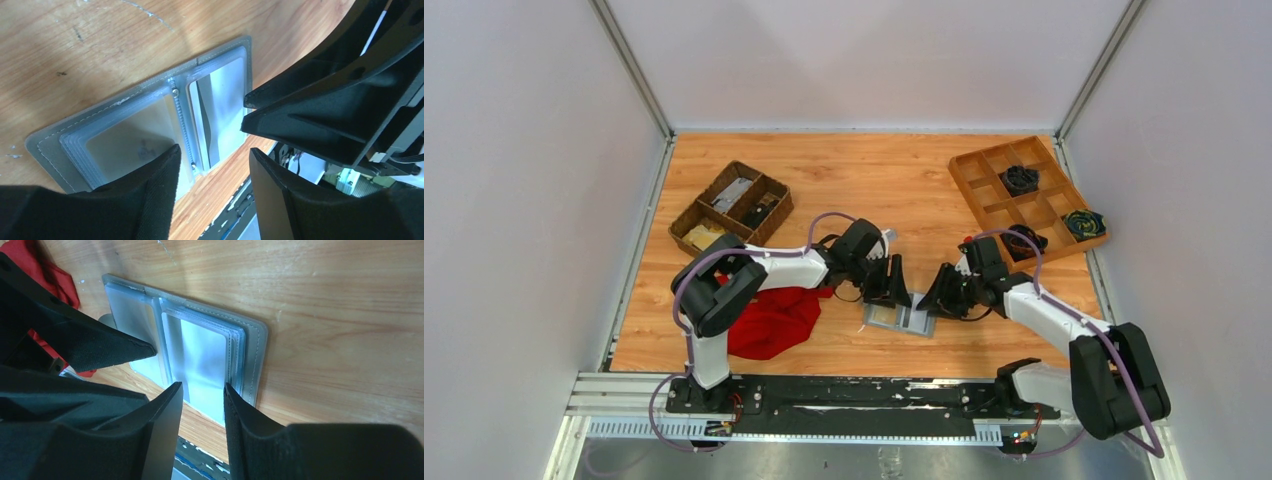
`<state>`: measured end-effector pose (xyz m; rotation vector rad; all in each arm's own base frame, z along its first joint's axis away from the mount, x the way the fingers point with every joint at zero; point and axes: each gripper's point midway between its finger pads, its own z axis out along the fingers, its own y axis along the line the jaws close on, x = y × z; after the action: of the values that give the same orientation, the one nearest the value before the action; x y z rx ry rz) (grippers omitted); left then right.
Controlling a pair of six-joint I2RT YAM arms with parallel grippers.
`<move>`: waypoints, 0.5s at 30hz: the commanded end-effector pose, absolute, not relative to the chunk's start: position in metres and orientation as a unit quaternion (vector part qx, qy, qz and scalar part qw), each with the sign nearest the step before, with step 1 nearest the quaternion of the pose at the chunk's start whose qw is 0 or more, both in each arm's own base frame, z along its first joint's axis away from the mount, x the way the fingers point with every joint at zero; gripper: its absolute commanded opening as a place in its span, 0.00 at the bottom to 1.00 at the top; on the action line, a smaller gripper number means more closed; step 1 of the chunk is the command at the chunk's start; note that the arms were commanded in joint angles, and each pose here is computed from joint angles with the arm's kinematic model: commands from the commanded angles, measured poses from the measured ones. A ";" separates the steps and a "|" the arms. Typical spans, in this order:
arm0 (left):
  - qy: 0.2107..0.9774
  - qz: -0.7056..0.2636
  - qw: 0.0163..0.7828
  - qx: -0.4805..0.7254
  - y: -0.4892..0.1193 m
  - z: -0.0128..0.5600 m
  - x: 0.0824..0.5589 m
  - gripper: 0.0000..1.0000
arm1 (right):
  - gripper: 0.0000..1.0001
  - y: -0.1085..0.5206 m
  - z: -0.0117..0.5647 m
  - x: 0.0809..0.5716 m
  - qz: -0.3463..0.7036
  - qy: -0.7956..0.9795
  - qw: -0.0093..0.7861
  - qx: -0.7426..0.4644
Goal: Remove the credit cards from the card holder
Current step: Remove the credit card from the card holder.
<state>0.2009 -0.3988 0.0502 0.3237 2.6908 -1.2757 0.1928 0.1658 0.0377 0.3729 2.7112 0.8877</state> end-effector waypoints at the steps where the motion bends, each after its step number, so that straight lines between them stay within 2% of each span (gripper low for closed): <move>1: 0.905 -0.407 0.073 0.103 -0.391 0.035 0.200 0.55 | 0.40 0.165 0.028 0.186 0.306 0.935 0.119 0.131; 7: 0.912 -0.394 0.067 0.092 -0.384 0.023 0.198 0.44 | 0.37 0.167 0.032 0.186 0.319 0.930 0.130 0.128; 15: 0.913 -0.391 0.067 0.096 -0.380 0.018 0.198 0.42 | 0.28 0.172 0.030 0.188 0.337 0.923 0.131 0.129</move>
<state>0.1983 -0.3901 0.0378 0.3031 2.7151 -1.2348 0.1922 0.1719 0.0359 0.3513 2.6763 0.9566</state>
